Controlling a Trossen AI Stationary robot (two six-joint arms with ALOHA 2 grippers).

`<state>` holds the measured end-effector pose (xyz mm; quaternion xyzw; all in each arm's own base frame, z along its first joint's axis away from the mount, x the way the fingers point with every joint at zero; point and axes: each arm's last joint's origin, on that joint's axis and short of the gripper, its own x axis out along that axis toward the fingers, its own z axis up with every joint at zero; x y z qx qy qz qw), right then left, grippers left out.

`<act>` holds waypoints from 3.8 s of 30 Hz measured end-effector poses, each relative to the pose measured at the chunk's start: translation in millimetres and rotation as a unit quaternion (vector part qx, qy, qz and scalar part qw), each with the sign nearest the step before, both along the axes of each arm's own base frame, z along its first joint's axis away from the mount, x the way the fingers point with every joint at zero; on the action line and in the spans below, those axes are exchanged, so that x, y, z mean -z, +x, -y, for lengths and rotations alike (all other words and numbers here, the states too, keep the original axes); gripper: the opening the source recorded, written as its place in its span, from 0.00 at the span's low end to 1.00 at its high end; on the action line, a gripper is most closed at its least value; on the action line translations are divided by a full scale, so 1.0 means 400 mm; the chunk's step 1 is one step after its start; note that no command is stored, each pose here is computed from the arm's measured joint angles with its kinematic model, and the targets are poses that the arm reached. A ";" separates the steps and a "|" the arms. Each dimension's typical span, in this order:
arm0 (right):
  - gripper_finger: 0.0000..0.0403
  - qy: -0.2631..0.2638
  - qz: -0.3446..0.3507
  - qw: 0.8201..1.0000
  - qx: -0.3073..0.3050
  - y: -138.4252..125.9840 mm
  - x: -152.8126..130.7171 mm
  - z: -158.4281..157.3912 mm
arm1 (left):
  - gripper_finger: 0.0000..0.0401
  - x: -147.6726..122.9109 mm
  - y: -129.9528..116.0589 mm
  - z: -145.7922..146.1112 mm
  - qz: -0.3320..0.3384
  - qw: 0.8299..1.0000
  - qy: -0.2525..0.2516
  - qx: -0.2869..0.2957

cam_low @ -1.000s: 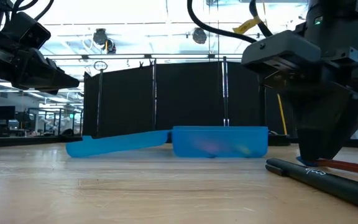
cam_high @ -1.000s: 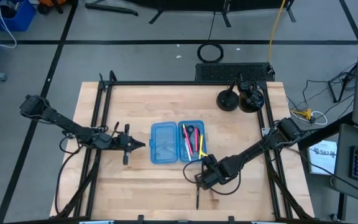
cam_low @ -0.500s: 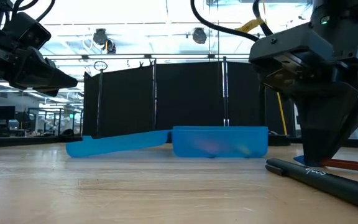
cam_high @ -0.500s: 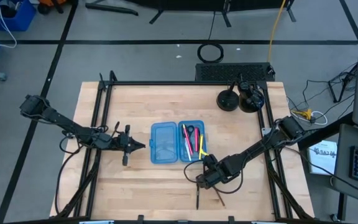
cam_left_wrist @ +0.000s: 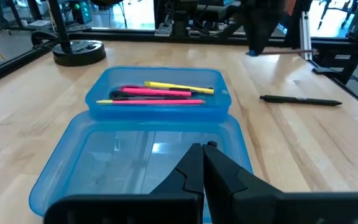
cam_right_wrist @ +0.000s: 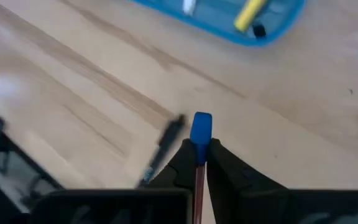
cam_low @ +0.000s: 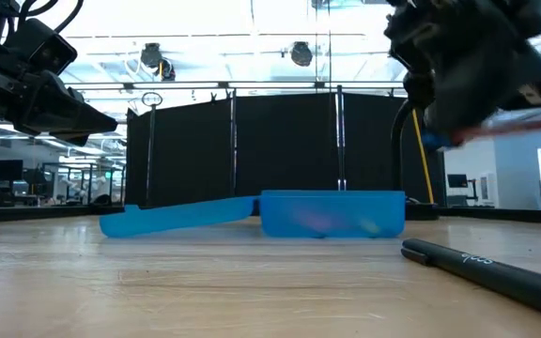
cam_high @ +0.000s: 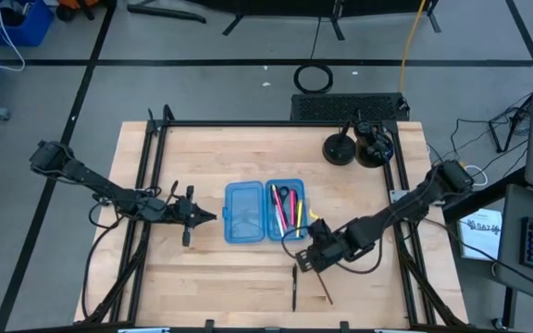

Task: Pick & place school supplies into a supply box
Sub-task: Put the brown pencil into the blue supply box

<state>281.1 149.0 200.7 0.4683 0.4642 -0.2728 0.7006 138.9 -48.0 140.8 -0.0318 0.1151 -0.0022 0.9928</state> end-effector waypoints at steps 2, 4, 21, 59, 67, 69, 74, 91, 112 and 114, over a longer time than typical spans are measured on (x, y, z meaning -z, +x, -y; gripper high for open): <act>0.03 0.010 0.020 1.000 0.007 0.004 -0.021 0.012 | 0.01 0.000 0.000 0.000 0.000 1.000 0.000 0.000; 0.03 0.021 0.051 0.998 0.012 0.009 -0.051 0.029 | 0.01 0.000 0.000 0.000 0.000 1.000 0.000 0.000; 0.02 0.022 0.167 0.985 0.038 0.056 -0.208 0.253 | 0.01 0.007 -0.002 -0.001 -0.015 1.000 -0.011 -0.005; 0.02 -0.076 0.004 0.997 0.009 0.258 -0.011 0.580 | 0.01 0.014 -0.004 -0.002 -0.027 0.999 0.025 -0.002; 0.02 -0.097 -0.007 0.995 0.003 0.259 -0.010 0.554 | 0.01 0.013 -0.004 -0.002 -0.027 0.999 0.020 -0.003; 0.02 -0.094 -0.017 0.995 0.007 0.255 -0.004 0.546 | 0.01 0.014 -0.004 -0.002 -0.027 0.999 0.020 -0.003; 0.02 -0.075 -0.052 0.995 0.031 0.231 0.034 0.531 | 0.01 0.013 -0.004 -0.002 -0.026 1.000 0.014 -0.004; 0.02 -0.087 -0.049 0.993 0.070 0.219 0.074 0.533 | 0.01 0.013 -0.004 -0.002 -0.026 1.000 0.012 -0.004; 0.09 -0.121 -0.068 0.990 0.040 0.213 0.076 0.524 | 0.01 0.005 -0.001 -0.001 -0.010 1.000 0.000 -0.005; 0.09 -0.122 -0.066 0.990 0.038 0.215 0.075 0.523 | 0.01 0.005 -0.001 -0.001 -0.010 1.000 0.000 -0.005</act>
